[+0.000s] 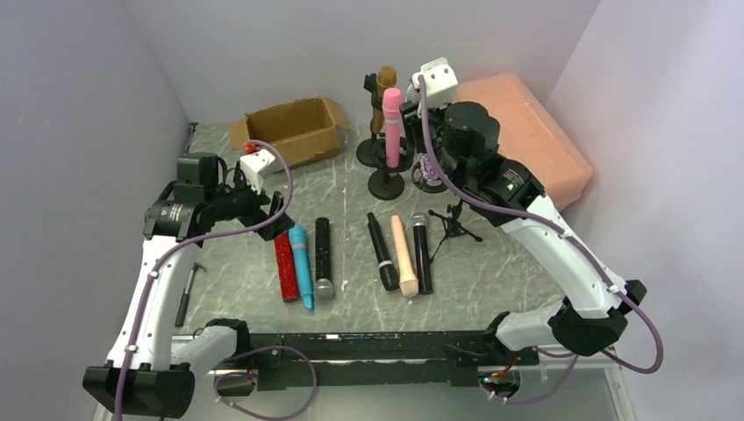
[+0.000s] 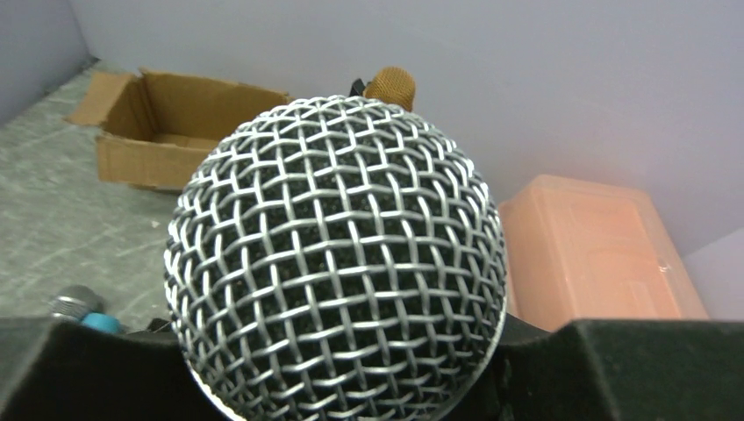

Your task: Attach the microphones to the stand

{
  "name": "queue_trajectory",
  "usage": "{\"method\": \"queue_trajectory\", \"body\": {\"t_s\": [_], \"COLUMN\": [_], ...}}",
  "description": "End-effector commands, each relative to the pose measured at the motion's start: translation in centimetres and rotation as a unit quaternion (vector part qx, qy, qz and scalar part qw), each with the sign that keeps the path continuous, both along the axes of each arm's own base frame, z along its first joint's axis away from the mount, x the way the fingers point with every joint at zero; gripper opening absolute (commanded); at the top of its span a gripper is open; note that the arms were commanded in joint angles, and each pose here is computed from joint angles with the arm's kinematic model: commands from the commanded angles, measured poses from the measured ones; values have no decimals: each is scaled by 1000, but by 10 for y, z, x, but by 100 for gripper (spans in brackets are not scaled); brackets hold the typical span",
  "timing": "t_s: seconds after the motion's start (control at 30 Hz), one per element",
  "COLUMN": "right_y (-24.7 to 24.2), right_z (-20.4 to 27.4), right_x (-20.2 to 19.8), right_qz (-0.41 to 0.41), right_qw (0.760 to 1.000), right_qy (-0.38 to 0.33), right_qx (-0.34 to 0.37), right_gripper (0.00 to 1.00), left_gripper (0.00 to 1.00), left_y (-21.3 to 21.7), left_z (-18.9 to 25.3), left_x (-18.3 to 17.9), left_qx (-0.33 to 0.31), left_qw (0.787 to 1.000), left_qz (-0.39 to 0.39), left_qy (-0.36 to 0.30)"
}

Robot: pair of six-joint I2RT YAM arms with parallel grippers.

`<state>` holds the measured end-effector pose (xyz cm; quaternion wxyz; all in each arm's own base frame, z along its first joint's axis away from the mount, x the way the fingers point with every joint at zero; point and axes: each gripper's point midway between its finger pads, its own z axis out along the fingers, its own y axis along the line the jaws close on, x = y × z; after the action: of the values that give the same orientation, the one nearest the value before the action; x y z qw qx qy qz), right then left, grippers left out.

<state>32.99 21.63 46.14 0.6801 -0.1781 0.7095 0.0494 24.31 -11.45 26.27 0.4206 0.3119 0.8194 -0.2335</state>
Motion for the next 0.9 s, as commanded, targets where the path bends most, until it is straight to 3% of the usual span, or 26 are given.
{"method": "queue_trajectory", "body": {"t_s": [0.0, 0.87], "right_y": [-16, -11], "right_z": [27, 8], "right_x": [5, 26], "right_qz": [-24, -16], "right_qw": [998, 999], "right_qy": [-50, -35], "right_qx": [16, 9], "right_gripper": [5, 3], "left_gripper": [99, 99], "left_y": [0, 0], "left_z": [0, -4], "left_x": [-3, -9], "left_qx": [3, 7], "left_qw": [1000, 1000], "left_qz": [-5, -14], "left_qy": [-3, -6]}}
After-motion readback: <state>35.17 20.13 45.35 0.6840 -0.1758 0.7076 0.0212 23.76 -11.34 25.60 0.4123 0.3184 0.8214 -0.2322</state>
